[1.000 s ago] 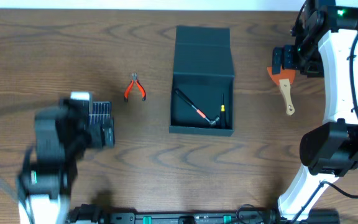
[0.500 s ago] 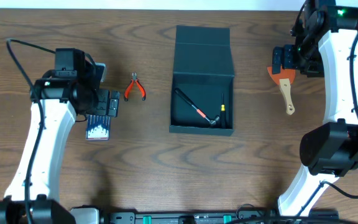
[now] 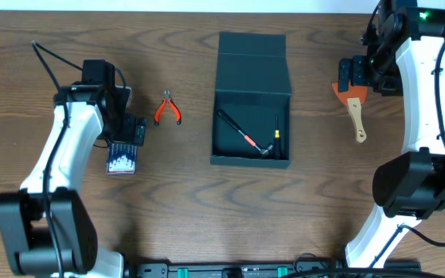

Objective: Pack container
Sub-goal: 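Move the left gripper over the clear screwdriver-set case, then lower the left gripper and close it on the screwdriver case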

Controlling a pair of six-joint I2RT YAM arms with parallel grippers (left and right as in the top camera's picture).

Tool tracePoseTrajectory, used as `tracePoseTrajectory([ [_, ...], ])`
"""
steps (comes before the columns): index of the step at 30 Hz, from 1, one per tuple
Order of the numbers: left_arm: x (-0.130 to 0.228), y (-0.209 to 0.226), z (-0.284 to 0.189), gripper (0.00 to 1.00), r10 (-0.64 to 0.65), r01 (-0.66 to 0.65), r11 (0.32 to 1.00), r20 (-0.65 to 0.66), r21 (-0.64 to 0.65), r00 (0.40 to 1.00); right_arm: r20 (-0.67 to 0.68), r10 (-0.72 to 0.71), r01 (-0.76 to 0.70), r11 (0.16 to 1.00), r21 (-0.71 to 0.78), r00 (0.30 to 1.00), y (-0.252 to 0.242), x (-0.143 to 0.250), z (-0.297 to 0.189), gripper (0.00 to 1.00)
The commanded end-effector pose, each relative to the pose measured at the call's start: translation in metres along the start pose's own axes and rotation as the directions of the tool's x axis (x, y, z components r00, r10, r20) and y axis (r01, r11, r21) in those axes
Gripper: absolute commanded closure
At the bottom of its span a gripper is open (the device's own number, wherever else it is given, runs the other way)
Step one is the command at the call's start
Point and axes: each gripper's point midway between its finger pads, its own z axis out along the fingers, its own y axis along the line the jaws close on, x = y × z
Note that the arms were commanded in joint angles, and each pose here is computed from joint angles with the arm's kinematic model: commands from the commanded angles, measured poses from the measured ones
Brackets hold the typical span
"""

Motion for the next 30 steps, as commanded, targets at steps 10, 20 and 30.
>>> tracePoseTrajectory([
  [10,-0.002,-0.001,0.037,0.02,-0.105,0.111,0.988,-0.062,0.105,0.993,0.025,0.018,-0.018,1.000,0.001,1.000,-0.002,-0.002,-0.008,0.01],
  [20,0.008,0.000,0.050,0.02,-0.091,0.098,0.990,-0.069,0.101,0.993,0.025,0.018,-0.018,1.000,0.001,1.000,-0.002,-0.002,-0.008,0.01],
  [30,0.010,0.003,0.054,0.01,-0.092,0.099,0.992,-0.081,0.083,0.992,0.025,0.018,-0.018,1.000,0.001,1.000,-0.002,-0.002,-0.008,0.01],
])
